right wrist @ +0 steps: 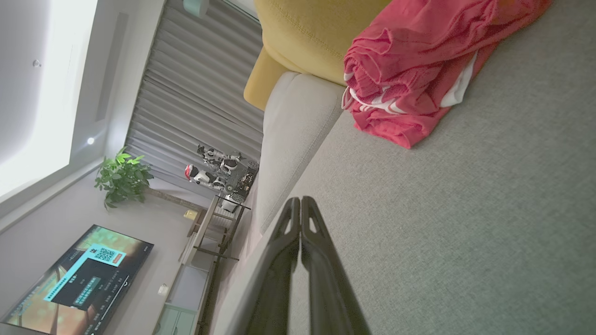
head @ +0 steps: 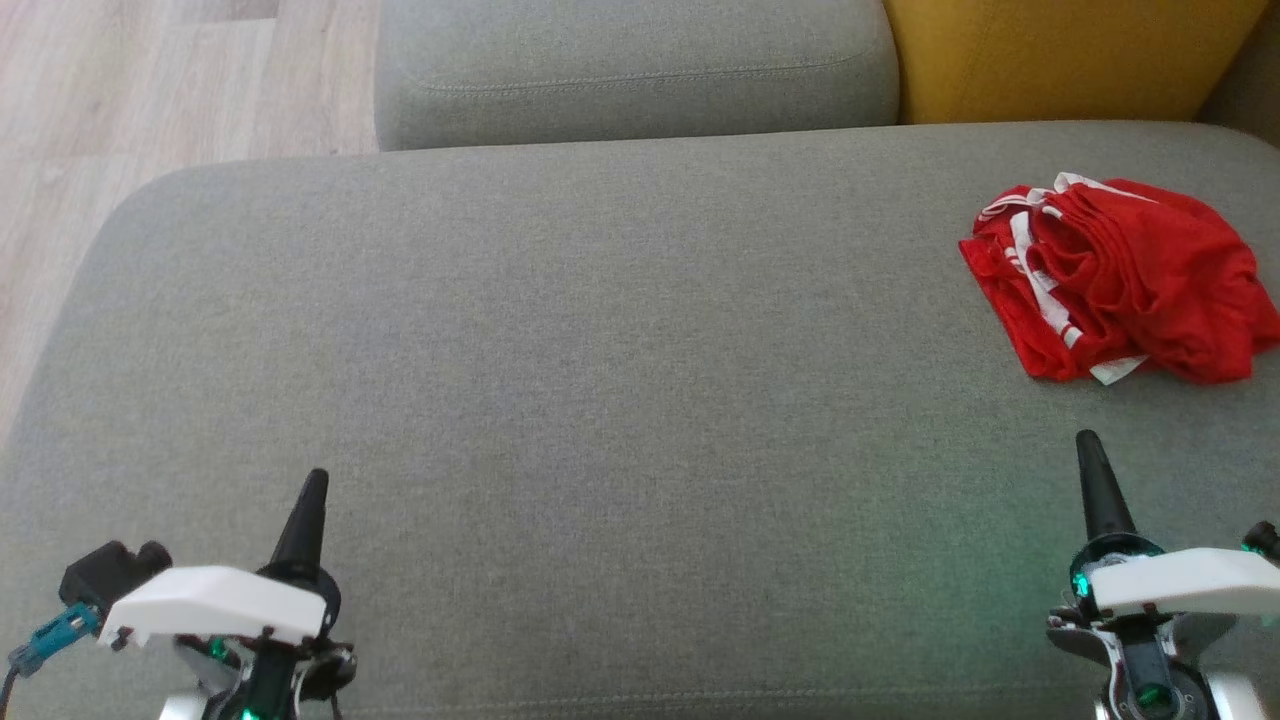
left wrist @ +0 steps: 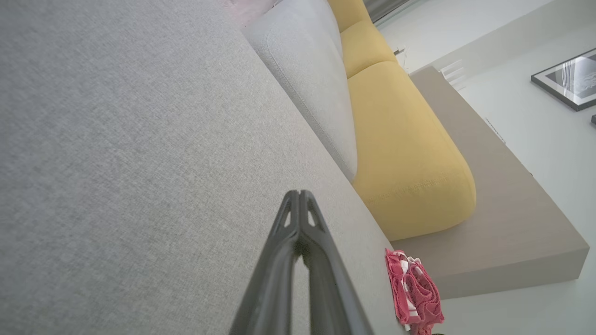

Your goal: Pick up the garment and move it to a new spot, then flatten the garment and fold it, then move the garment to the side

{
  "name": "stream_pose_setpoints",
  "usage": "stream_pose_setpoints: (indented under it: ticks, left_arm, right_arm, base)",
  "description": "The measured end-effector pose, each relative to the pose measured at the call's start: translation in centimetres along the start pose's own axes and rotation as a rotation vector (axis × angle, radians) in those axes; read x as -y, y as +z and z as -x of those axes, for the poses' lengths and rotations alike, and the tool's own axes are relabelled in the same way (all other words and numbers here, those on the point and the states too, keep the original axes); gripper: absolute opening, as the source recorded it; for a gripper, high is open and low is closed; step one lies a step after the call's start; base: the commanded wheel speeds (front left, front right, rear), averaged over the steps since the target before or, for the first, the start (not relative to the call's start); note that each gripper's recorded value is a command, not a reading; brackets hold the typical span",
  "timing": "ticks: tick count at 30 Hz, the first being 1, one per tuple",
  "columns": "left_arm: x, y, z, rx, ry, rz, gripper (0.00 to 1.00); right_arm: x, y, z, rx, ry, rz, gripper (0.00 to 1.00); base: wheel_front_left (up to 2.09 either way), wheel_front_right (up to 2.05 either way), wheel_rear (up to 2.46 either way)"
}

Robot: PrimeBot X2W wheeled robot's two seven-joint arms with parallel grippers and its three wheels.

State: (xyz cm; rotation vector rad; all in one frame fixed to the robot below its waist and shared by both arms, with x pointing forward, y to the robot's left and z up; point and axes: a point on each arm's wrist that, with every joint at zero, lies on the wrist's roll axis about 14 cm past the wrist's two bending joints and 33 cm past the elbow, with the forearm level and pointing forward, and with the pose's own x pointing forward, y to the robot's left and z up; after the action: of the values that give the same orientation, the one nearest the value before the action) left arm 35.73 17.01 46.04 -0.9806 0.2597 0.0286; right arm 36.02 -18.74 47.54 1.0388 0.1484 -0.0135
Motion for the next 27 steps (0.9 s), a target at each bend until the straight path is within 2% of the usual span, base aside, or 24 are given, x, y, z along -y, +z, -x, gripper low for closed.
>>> stream_pose_setpoints:
  ticks: [27]
  left_arm:
    - [0.3,1.4,-0.7,0.046,-0.052,0.336,0.00]
  right_arm:
    - [0.3,1.1,-0.7,0.050,0.009,-0.305,0.00]
  base:
    - [0.00,0.00,0.00]
